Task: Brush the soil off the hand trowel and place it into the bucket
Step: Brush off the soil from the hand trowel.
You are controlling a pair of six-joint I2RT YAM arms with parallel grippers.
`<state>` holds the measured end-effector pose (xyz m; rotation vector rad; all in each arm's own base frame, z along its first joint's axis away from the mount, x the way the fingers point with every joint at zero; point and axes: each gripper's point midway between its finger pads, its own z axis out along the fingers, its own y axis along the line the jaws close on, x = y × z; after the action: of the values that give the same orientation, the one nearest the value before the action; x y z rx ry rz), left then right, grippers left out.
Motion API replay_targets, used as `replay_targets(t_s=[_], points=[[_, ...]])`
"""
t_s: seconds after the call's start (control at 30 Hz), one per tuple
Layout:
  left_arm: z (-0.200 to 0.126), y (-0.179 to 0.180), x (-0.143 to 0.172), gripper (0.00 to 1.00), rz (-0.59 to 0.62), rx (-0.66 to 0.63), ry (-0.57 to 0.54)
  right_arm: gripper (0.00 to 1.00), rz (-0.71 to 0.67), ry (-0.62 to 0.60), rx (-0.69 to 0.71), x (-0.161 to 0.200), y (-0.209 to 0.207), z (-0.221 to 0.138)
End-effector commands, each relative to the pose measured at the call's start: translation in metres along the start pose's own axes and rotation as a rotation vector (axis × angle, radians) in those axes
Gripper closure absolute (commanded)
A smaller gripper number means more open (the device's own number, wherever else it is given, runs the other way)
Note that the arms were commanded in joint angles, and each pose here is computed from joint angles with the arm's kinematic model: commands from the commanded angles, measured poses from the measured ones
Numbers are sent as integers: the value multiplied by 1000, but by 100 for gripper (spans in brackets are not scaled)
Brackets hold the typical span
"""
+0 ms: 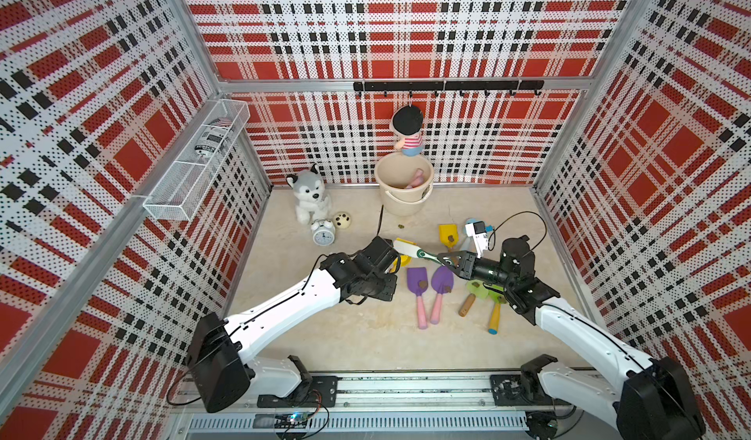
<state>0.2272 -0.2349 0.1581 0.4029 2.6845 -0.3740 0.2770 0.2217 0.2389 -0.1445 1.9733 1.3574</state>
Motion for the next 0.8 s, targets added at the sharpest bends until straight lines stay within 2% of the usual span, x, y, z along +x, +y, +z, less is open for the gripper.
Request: replay_targets(t_s=[0.0, 0.13, 0.23, 0.3, 0.5, 0.63, 0.77], points=[[-7, -2, -7, 100, 1, 12, -39, 100, -23, -95, 26, -17, 2, -9], [-8, -3, -8, 100, 1, 18, -47, 100, -36, -96, -22, -19, 14, -11], [-8, -4, -8, 100, 3, 22, -47, 100, -62, -53, -178, -13, 43, -12], [-8, -5, -9, 100, 3, 26, -48, 100, -67, -19, -227, -6, 50, -10], [-11, -6, -11, 100, -4, 33, -58, 100, -13, 91, -109, 27, 10, 2], [-13, -9, -13, 100, -6, 51, -66, 100, 2, 98, -87, 32, 1, 4], [-14, -14, -13, 100, 4, 72, -67, 100, 7, 44, 27, 22, -19, 5]])
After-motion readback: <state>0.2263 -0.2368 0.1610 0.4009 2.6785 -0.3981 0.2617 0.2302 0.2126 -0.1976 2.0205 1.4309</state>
